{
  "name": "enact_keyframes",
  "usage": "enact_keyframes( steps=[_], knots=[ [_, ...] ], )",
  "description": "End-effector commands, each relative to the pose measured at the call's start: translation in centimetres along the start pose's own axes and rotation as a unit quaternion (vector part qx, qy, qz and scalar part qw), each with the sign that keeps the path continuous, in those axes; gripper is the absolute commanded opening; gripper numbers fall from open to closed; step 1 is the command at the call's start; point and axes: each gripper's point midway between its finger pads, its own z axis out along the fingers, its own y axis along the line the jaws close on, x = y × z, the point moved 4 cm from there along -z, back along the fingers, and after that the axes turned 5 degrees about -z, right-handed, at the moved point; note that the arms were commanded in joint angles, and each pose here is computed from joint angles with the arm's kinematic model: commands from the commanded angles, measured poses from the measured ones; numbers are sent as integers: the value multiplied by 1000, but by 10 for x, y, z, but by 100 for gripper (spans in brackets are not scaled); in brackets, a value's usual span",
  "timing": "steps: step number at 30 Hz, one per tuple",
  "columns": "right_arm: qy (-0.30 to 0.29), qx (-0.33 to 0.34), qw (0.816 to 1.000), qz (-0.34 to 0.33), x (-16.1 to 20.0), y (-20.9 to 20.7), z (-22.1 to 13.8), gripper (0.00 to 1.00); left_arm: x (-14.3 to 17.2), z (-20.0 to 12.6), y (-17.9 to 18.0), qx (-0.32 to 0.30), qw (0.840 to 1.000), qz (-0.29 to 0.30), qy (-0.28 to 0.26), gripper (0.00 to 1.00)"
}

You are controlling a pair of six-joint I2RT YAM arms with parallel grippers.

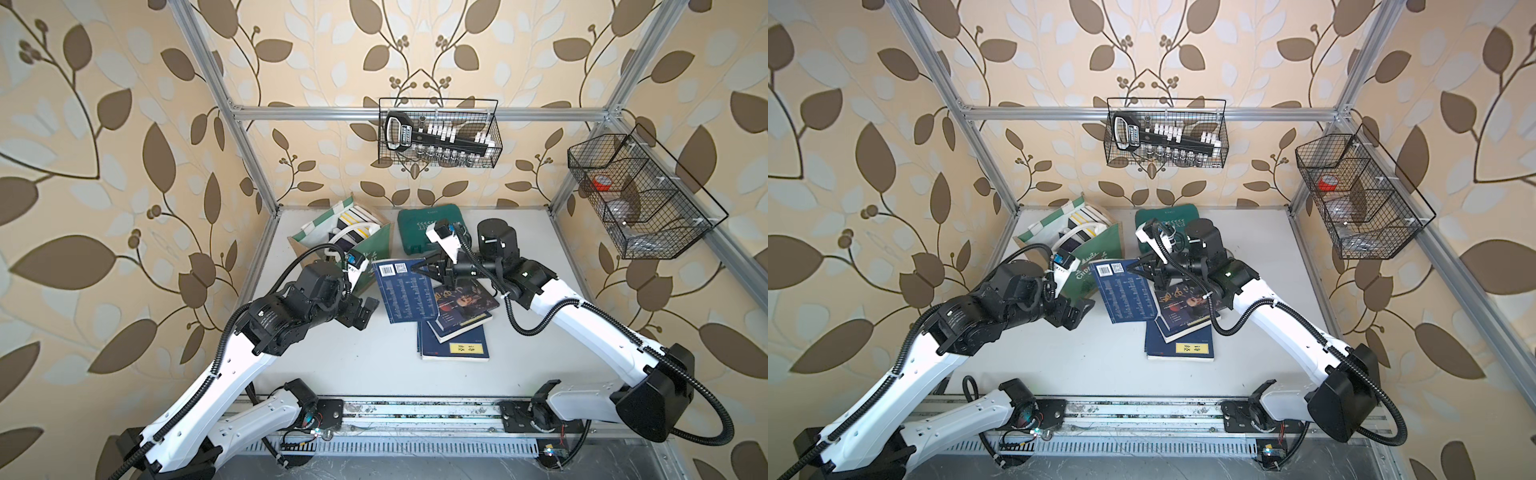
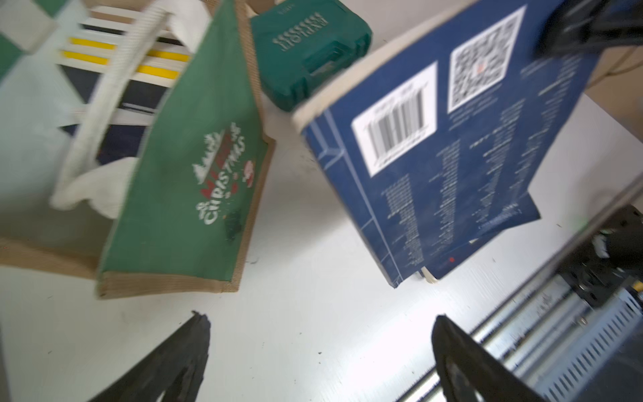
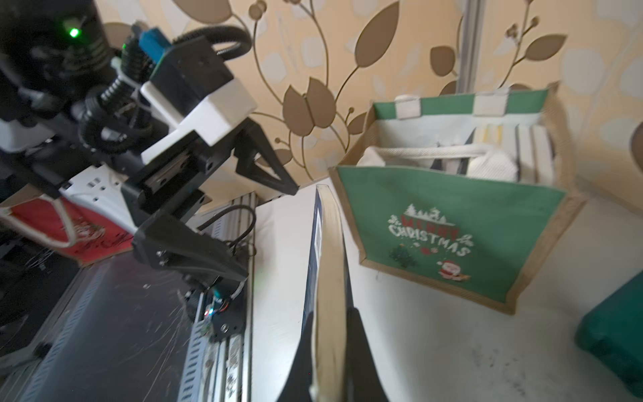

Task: Put the books into the canvas bag
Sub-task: Pick up the book from the book, then adjust the canvas bag at the center of the board.

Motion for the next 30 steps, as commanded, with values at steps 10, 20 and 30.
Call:
enact_keyframes(
  steps=[10, 20, 30],
  knots=[
    [-189, 106, 976, -34, -141, -50, 34, 0, -20, -39, 98, -190, 957, -214, -41, 99],
    [-239, 86, 967, -35, -185, -72, 104, 0, -32, -33, 97, -179, 961, -209, -37, 99],
    [-239, 106, 965, -25, -164, -78, 143, 0, -36, -25, 96, -166, 962, -217, -32, 99]
  ],
)
